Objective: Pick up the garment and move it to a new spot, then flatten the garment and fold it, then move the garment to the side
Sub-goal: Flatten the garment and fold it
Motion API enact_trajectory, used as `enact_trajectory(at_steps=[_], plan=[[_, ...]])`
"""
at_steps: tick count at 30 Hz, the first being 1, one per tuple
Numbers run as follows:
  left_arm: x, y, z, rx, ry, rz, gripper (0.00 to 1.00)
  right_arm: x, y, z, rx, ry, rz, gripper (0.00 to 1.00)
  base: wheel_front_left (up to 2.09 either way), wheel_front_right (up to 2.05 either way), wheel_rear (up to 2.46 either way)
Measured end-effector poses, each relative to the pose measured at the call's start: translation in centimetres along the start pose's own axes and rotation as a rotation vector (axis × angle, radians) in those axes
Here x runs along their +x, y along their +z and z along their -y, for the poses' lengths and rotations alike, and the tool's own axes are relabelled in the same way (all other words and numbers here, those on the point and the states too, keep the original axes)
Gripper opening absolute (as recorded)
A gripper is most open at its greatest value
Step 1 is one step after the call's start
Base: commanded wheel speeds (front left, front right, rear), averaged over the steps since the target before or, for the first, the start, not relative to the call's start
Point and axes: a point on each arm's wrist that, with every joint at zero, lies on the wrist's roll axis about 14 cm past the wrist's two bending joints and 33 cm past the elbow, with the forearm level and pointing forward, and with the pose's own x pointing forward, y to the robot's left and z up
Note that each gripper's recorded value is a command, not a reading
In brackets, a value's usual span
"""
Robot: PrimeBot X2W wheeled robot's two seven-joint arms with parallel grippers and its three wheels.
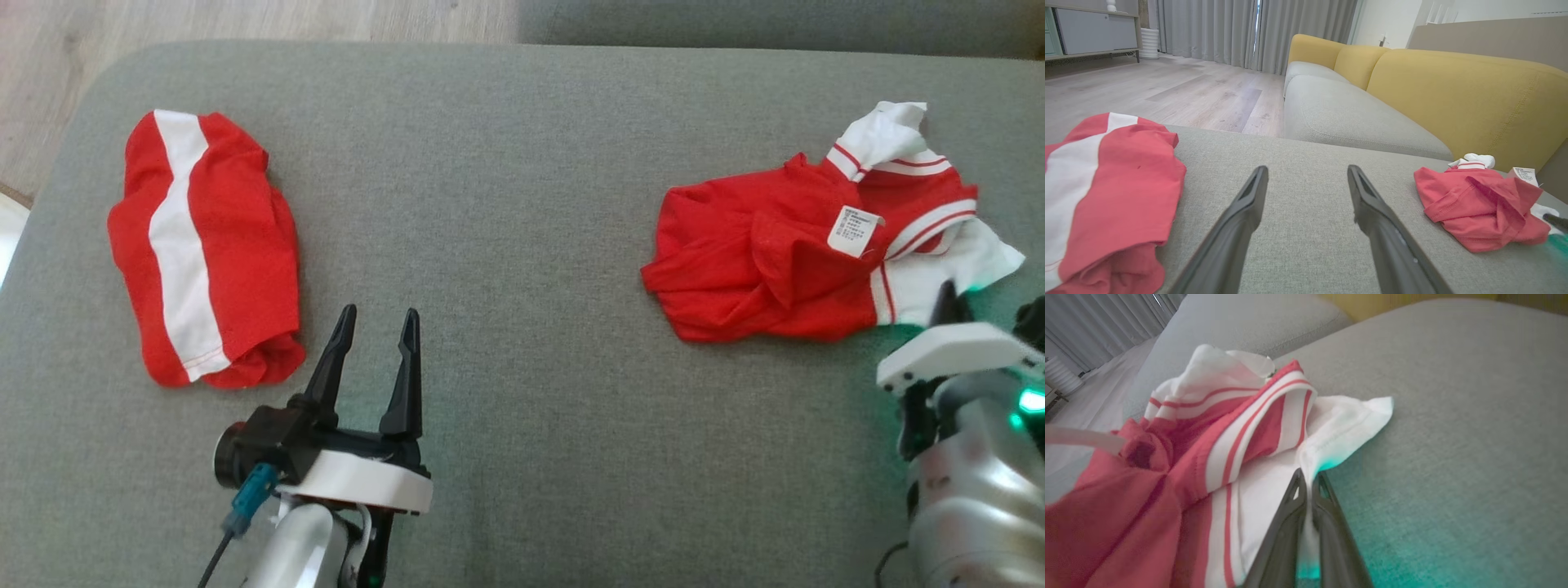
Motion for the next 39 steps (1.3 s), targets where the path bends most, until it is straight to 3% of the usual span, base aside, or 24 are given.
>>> enact_trajectory(at_steps=[4, 8, 12, 18, 23, 29, 36, 39], plan=[[0.0, 0.4, 0.3, 0.001, -0.010, 0.012, 1.00, 0.4, 5.1, -0.3, -0.034, 0.006, 0.147, 0.00, 0.00, 0.00, 0.00], [0.0, 1.0, 0.8, 0.002, -0.023, 0.028, 1.00, -0.1, 13.6, -1.6, -0.045, 0.031, 0.385, 0.00, 0.00, 0.00, 0.00], [-0.2, 1.6, 1.2, 0.004, -0.032, 0.048, 1.00, -2.2, 20.5, -4.8, -0.084, 0.108, 0.583, 0.00, 0.00, 0.00, 0.00], [-1.5, 2.2, 1.1, -0.003, -0.016, 0.067, 1.00, -6.1, 26.7, -9.7, -0.165, 0.224, 0.750, 0.00, 0.00, 0.00, 0.00], [-2.7, 2.5, 0.7, -0.004, 0.005, 0.080, 1.00, -9.4, 28.7, -15.3, -0.209, 0.381, 0.808, 0.00, 0.00, 0.00, 0.00], [-4.1, 3.0, 0.2, -0.005, 0.027, 0.104, 1.00, -13.9, 27.7, -23.4, -0.253, 0.641, 0.803, 0.00, 0.00, 0.00, 0.00], [-5.5, 3.8, -0.8, -0.004, 0.062, 0.136, 1.00, -22.4, 29.3, -32.7, -0.147, 1.021, 0.850, 0.00, 0.00, 0.00, 0.00], [-6.0, 3.8, -1.2, -0.006, 0.080, 0.139, 1.00, -25.4, 30.6, -34.6, -0.117, 1.116, 0.889, 0.00, 0.00, 0.00, 0.00]])
